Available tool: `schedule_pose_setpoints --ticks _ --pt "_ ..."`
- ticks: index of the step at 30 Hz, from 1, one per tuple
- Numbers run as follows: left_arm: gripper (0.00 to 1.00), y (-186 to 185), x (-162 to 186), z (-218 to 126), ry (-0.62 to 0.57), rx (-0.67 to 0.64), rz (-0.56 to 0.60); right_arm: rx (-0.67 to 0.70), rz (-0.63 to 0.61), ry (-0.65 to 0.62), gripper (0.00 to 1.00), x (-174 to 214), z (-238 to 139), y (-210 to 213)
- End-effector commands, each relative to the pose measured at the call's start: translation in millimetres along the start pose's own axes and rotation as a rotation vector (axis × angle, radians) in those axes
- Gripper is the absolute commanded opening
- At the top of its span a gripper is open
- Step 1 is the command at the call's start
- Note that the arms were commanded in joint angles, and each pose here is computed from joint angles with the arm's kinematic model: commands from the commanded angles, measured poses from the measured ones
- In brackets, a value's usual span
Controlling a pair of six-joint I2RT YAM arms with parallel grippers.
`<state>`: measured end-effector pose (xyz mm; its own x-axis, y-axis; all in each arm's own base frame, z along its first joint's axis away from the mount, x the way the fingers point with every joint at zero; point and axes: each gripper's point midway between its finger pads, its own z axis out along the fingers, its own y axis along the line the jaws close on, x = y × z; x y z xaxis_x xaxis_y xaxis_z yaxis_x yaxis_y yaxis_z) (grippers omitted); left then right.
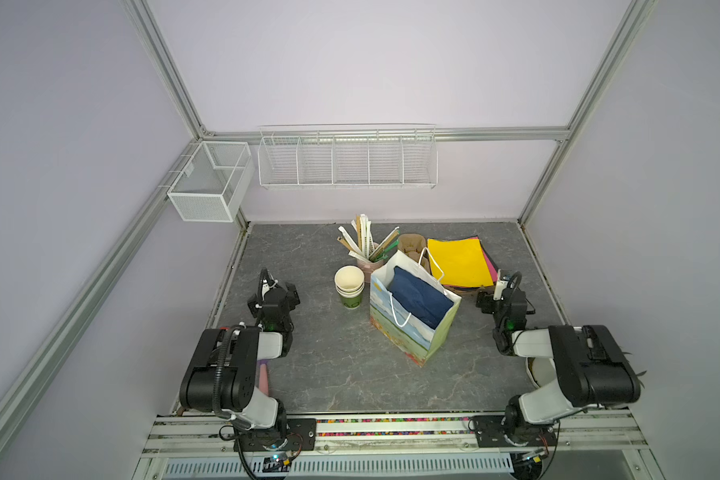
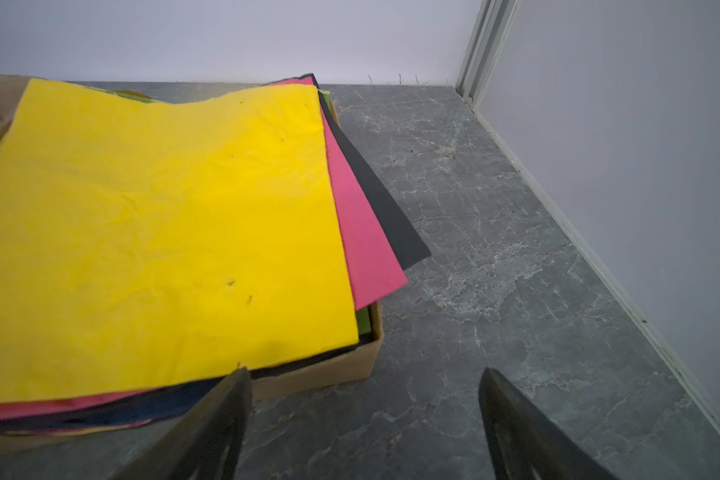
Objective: Pack the takeout coffee
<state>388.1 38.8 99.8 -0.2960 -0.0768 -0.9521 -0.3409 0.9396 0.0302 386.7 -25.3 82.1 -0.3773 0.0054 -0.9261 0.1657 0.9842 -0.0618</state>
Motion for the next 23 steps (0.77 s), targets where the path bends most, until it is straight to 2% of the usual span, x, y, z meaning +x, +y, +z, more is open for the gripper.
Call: schedule_pose_setpoints --ticks 1,5,8,23 --pt "0.99 -8.1 -19.2 1.5 -0.036 0.039 -0.015 -0.019 -0.007 -0.046 0.88 -12.5 -1.9 3.1" --pt "0.99 -9.0 -20.1 -0.1 -0.089 0.051 -0.007 -0.016 -0.01 -0.053 0.88 -13.7 -2.1 3.3" --pt "0.99 -8.8 -19.8 0.1 -0.065 0.048 -0.006 -0.015 -0.013 -0.055 0.88 -13.7 -1.7 3.3" --pt "0.99 -8.8 -20.9 -0.5 -0.088 0.05 -0.011 -0.015 -0.012 -0.052 0.88 -13.7 -1.7 3.2"
